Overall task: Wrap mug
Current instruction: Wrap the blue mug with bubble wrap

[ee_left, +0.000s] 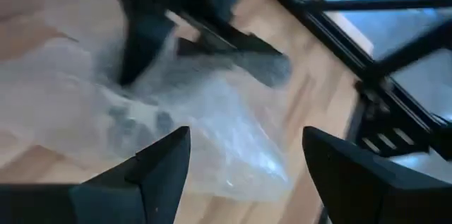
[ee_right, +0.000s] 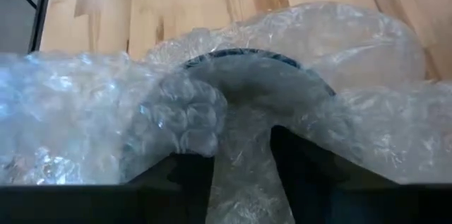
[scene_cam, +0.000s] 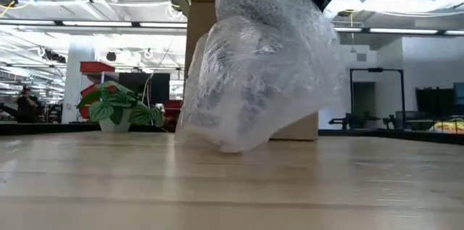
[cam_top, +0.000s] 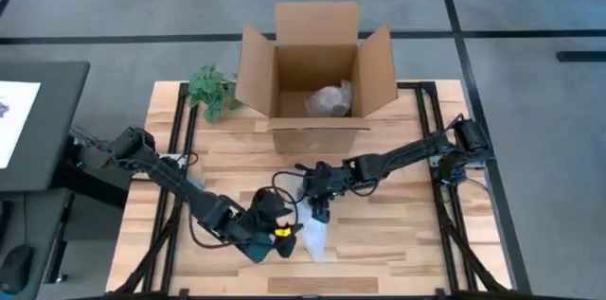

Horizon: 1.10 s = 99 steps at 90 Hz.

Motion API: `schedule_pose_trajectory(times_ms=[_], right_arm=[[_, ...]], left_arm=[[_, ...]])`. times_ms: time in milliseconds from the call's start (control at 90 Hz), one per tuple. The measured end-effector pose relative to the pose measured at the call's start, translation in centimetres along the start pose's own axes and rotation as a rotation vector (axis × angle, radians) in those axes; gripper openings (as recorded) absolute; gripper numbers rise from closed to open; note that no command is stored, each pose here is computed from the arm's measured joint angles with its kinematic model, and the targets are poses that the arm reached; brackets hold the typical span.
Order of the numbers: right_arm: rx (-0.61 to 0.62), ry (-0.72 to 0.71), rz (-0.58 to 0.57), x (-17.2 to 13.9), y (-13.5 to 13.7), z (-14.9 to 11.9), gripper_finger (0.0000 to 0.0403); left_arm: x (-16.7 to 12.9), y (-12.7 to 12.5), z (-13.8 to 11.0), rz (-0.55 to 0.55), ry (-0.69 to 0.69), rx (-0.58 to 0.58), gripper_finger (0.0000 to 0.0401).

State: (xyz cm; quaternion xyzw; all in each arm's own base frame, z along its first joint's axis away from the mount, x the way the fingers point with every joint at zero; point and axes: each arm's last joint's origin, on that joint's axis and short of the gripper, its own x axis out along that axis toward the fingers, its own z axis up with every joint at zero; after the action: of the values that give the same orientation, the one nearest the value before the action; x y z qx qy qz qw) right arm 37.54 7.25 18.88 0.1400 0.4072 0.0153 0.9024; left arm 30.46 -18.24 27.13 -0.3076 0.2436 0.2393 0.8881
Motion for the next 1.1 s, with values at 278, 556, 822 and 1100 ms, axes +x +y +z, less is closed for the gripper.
schedule_pose_trajectory(times_ms=[278,556,822,1100], right_arm=[[0.02,-0.004,0.015,0.1,0.5,-0.2,0.0141],[-0.012,-0.014,0.058,-0.1,2.1,-0.1,0.0141],[-0.074,-0.029,0.105,-1.2,4.9,1.2,0.0141],[-0.107,-0.07,0.134,-2.3,7.5,2.0,0.0131]], left_arm=[[2.2,2.8,-1.1,0.1,-0.016,-0.062,0.0251],[3.1,4.3,-2.4,0.12,-0.07,-0.122,0.0251],[3.7,4.8,-3.5,0.119,-0.067,-0.118,0.0251],[3.7,4.7,-4.4,0.114,-0.029,-0.115,0.0251]])
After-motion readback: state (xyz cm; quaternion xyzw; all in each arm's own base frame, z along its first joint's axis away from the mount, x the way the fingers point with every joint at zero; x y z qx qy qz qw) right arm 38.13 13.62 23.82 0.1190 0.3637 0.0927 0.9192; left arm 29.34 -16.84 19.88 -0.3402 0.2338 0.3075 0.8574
